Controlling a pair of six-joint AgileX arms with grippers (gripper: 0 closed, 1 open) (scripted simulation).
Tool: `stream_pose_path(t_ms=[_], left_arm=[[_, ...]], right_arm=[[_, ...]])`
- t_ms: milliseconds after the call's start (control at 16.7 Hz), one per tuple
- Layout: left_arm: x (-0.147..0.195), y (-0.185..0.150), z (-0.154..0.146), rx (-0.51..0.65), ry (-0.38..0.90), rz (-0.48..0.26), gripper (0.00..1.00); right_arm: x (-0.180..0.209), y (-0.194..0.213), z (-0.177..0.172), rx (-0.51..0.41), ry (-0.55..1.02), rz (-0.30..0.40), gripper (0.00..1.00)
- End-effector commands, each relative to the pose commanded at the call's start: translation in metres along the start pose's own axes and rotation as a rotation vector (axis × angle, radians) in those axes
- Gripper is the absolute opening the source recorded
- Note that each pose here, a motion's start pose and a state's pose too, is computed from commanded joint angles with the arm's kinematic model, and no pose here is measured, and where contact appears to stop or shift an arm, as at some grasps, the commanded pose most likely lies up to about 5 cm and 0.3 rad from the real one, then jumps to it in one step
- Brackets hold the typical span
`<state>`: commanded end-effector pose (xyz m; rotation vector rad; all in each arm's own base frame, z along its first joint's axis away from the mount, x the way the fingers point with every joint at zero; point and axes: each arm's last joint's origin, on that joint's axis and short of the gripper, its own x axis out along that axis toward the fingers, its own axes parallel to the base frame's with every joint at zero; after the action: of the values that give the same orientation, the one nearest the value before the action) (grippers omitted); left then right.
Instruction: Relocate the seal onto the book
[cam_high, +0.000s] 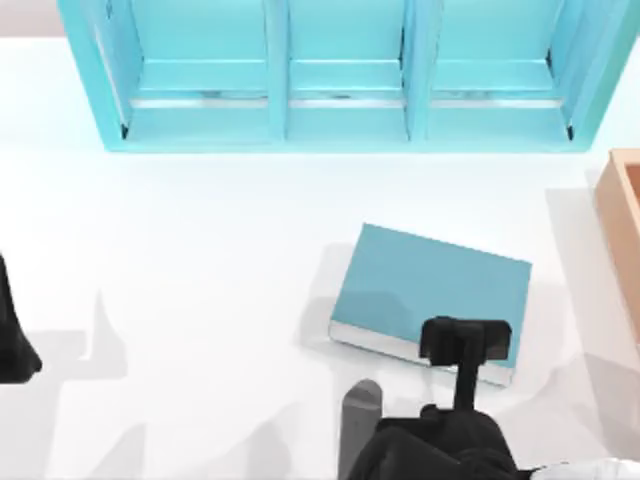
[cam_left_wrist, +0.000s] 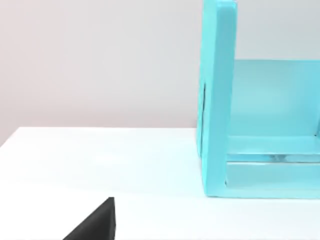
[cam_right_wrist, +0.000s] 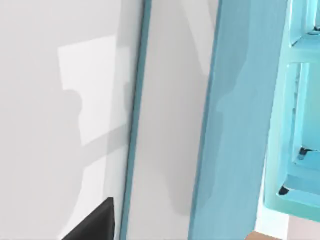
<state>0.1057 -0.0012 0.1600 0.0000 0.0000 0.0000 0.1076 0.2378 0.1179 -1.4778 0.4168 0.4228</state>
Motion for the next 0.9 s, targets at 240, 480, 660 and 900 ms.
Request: stream_pose_path(t_ms=[240, 480, 660, 900], left_arm=[[0.0, 0.0, 0.0, 0.0, 0.0, 0.0, 1.0], [0.0, 0.0, 0.0, 0.0, 0.0, 0.0, 1.0], [0.0, 0.0, 0.0, 0.0, 0.0, 0.0, 1.0], [0.0, 0.0, 0.0, 0.0, 0.0, 0.0, 1.0]], right_arm=[[0.049, -0.047, -0.002, 0.16, 0.134, 0.241, 1.0], [0.105, -0.114, -0.042, 0.434, 0.32, 0.46, 1.0], [0.136, -0.167, -0.102, 0.686, 0.466, 0.581, 1.0], [0.15, -0.217, -0.217, 1.051, 0.668, 0.678, 1.0]])
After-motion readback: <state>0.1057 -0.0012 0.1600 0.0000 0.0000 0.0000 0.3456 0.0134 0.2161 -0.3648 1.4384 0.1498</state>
